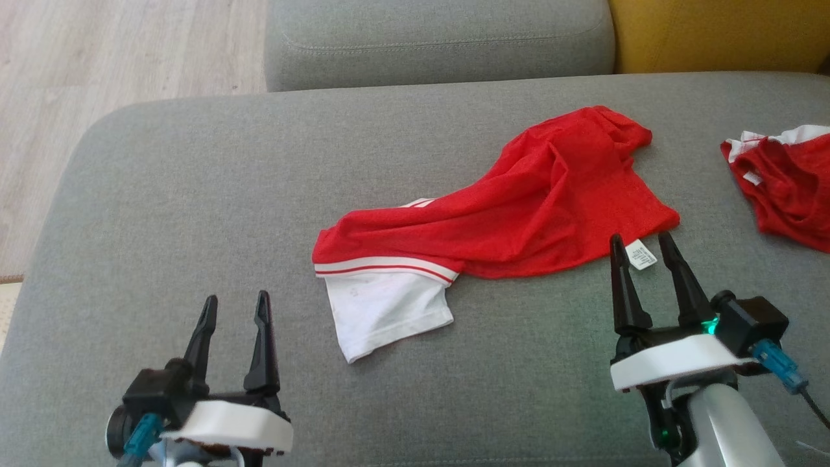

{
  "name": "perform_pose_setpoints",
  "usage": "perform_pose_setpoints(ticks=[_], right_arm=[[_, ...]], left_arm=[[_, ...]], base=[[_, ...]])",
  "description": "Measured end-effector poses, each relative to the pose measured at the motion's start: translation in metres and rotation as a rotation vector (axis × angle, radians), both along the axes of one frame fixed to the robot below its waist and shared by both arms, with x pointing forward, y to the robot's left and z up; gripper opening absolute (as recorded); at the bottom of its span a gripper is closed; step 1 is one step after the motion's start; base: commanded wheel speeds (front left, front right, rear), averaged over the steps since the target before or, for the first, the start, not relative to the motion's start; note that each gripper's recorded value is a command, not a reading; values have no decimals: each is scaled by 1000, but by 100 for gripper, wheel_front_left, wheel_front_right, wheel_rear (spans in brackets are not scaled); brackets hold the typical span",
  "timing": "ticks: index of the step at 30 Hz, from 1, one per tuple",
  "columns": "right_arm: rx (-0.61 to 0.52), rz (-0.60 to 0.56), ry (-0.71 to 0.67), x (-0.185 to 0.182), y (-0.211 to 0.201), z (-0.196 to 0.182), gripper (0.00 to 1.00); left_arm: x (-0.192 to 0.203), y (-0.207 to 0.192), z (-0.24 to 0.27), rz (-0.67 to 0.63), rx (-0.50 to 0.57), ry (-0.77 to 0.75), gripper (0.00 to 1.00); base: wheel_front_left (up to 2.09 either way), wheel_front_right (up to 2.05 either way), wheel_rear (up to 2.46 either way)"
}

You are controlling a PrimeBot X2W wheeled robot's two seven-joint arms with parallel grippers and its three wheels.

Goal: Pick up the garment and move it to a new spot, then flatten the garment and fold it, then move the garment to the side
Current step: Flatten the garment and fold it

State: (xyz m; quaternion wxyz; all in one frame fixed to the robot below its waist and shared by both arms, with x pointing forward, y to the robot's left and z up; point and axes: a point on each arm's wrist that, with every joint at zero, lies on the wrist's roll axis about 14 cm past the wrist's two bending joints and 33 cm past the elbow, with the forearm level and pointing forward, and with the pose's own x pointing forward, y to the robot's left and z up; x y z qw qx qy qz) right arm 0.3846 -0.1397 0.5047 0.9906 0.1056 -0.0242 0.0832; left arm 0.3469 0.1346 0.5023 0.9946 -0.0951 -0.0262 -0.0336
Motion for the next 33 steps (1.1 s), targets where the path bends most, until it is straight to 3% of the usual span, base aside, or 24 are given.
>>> perform_pose_setpoints(ticks=[21, 30, 33], right_arm=[[-1, 1, 5, -1, 0, -1, 100], [-2, -28, 37, -3, -10, -12, 100], [-3, -37, 49, -4, -13, -16, 100]], left_arm=[[-3, -4, -6, -12, -9, 20, 100], [-18, -56, -70, -189, -89, 280, 100], [-15, -54, -91, -162, -95, 374, 100]], base=[[0, 0, 0], [0, 0, 0], [0, 0, 0]])
